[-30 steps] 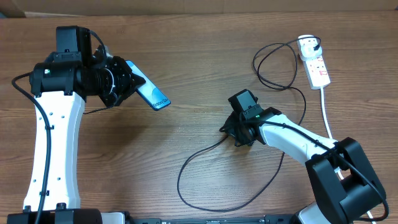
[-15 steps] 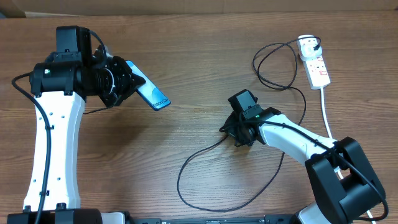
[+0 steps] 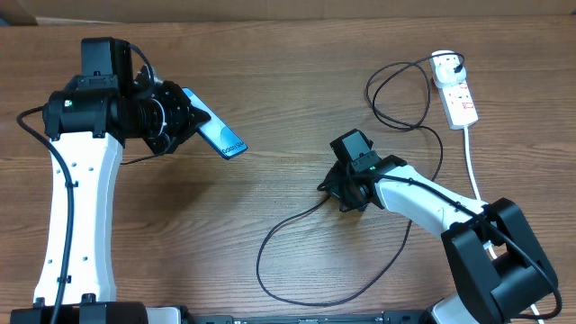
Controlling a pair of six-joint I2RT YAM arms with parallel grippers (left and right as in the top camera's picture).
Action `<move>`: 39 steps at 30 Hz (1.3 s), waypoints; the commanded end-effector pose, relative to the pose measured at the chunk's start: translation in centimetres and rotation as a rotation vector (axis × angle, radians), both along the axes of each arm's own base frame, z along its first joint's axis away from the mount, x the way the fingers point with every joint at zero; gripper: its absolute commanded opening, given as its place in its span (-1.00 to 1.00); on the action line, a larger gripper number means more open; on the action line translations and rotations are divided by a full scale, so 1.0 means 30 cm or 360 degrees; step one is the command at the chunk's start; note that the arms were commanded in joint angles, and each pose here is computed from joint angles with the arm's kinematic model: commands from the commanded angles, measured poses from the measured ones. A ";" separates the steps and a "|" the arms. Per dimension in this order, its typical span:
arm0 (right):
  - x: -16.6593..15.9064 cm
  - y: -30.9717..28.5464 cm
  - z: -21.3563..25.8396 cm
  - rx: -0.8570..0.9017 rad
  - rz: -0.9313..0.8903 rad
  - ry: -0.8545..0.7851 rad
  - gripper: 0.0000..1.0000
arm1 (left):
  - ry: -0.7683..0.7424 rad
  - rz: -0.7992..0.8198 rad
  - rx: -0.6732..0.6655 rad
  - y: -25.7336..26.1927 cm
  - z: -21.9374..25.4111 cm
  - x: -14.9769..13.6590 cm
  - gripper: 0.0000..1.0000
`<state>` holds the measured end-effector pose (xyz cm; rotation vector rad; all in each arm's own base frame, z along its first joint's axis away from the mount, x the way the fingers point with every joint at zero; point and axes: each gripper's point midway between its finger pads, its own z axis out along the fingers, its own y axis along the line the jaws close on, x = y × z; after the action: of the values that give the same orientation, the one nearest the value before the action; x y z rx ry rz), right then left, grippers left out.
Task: Plug charger to phone and switch on socket
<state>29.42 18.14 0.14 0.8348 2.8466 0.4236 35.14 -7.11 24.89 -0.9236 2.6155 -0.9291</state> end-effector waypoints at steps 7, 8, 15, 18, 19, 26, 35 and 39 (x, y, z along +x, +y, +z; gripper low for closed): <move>-0.008 -0.007 -0.005 -0.0037 0.0037 0.0012 -0.60 | -0.0026 0.0005 -0.0030 -0.004 0.020 0.004 -0.92; -0.004 -0.004 0.006 -0.0039 0.0071 -0.0004 -0.60 | -0.0026 0.0006 -0.0030 -0.004 0.020 0.004 -0.92; 0.000 -0.038 0.122 -0.0125 0.0143 -0.0087 -0.30 | -0.0023 0.0005 -0.0029 -0.004 0.019 0.002 -0.92; -0.004 -0.045 0.200 -0.0106 0.0139 -0.0132 -0.16 | -0.0028 -0.0004 -0.0023 -0.004 0.019 0.002 -0.91; -0.005 -0.050 0.230 -0.0096 0.0133 -0.0152 -0.10 | -0.0028 -0.0005 -0.0023 -0.004 0.019 0.002 -0.91; 0.010 -0.167 0.427 -0.0120 0.0121 -0.0302 0.76 | -0.0066 -0.0068 0.0019 -0.001 0.016 0.000 -0.91; -0.006 -0.336 0.586 0.0014 0.0131 -0.0370 1.00 | -0.0285 -0.0431 0.0167 -0.075 0.023 0.002 -0.92; -0.011 -0.328 0.624 0.0138 0.0119 -0.0404 1.00 | -0.0397 -0.0584 0.0196 -0.153 0.038 0.008 -0.91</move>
<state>28.96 7.11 16.23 0.7389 2.6843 0.4608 35.52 -9.50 25.26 -0.5105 2.6445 -0.8786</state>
